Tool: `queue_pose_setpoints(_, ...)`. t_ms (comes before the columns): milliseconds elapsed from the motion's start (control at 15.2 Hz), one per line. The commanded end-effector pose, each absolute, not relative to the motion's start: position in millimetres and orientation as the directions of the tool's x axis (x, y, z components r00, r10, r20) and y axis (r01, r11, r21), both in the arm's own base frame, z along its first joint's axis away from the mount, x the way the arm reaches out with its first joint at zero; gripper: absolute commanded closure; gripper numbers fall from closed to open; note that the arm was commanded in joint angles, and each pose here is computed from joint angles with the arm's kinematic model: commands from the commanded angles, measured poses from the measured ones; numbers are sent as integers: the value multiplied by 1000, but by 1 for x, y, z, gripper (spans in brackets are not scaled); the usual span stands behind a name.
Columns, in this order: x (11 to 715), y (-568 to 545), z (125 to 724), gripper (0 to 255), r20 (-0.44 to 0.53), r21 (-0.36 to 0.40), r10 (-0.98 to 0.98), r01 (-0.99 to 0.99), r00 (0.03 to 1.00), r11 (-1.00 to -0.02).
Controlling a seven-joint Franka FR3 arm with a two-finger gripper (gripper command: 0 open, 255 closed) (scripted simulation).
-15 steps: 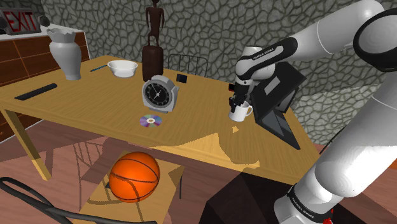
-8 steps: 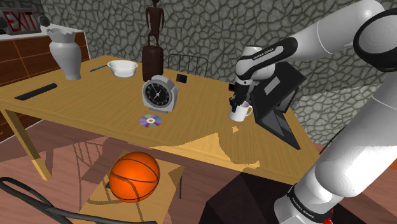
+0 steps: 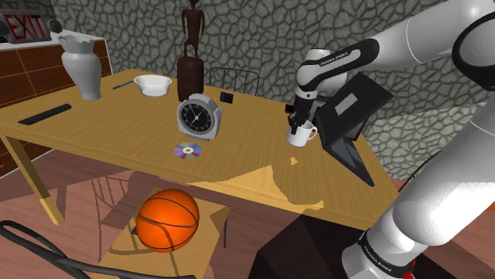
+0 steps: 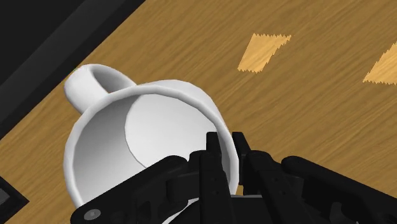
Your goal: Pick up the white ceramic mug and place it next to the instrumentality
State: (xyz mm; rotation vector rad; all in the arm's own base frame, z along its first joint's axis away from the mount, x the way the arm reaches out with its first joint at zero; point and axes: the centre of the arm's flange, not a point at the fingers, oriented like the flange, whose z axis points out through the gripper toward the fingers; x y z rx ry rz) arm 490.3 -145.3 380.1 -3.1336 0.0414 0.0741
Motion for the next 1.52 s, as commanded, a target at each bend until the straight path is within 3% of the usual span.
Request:
queue_pose_setpoints(0, 491, -145, 392, 255, -46, -6, -26, -26, 999, -1000)
queue_pose_setpoints(1452, 491, -145, 508, 255, -46, -6, -26, -26, 999, -1000)
